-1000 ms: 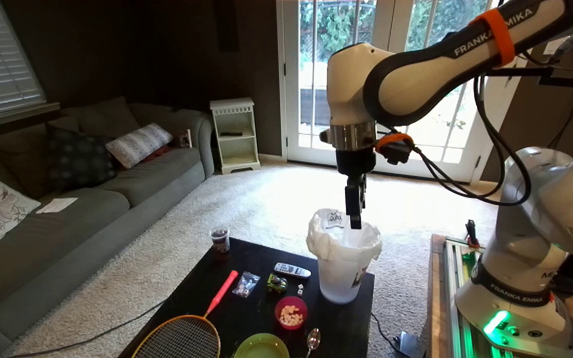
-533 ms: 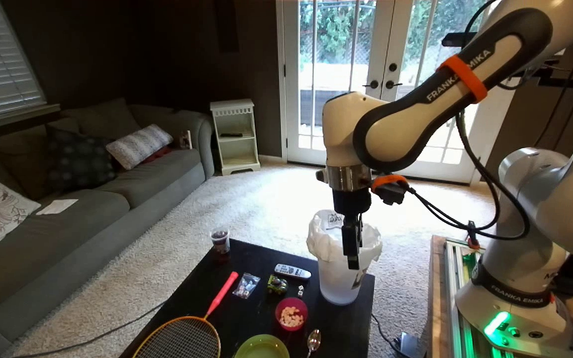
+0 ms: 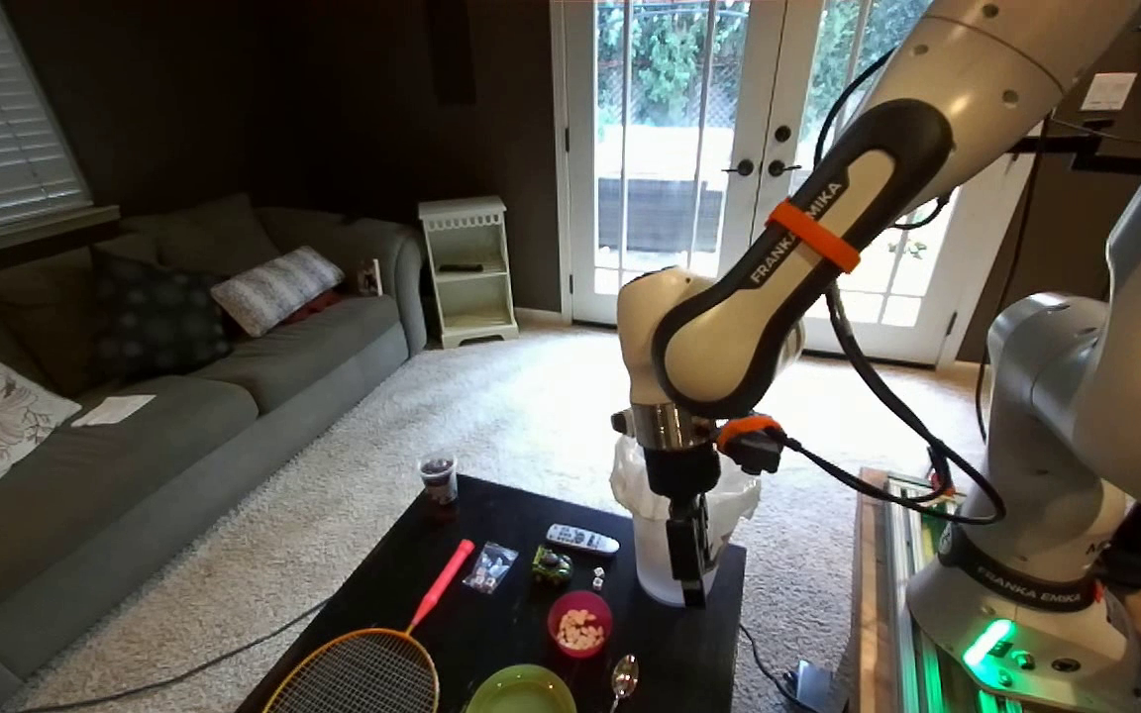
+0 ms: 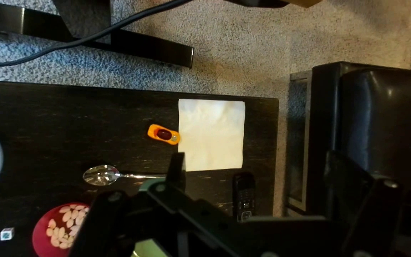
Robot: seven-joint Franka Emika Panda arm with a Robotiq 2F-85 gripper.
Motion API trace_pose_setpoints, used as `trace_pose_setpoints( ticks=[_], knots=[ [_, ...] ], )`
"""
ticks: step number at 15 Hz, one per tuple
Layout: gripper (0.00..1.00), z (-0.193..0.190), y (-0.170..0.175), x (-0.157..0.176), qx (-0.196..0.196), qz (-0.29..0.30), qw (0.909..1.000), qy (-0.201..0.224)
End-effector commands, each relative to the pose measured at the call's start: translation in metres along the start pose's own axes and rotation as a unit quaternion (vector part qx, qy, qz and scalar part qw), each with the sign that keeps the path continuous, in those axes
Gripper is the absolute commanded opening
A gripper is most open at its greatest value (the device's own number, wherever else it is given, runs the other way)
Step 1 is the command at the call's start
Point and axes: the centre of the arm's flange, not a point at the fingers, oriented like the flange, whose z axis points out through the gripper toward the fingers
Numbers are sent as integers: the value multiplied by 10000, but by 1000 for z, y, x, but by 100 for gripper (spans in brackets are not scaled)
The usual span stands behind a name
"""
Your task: Turn the small orange object on the table
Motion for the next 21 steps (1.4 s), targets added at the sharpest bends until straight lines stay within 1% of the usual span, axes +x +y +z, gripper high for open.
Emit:
trace_pose_setpoints(
  ticks=[1,4,10,12,15,16,18,19,21],
  knots=[
    [100,5,0,3,21,-22,10000,-61],
    [100,12,0,11,38,-45,9999,-148],
    [100,12,0,12,42,-51,9999,-147],
    [100,28,-9,13,94,10,9998,-171],
    [100,58,-27,16,30,506,9986,-154],
    [100,68,-31,17,3,661,9978,-103],
    [100,86,-38,20,-131,1017,9946,154],
    [100,97,-40,23,-329,1288,9903,407],
    [100,113,-44,30,-415,1640,9821,830]
  ],
)
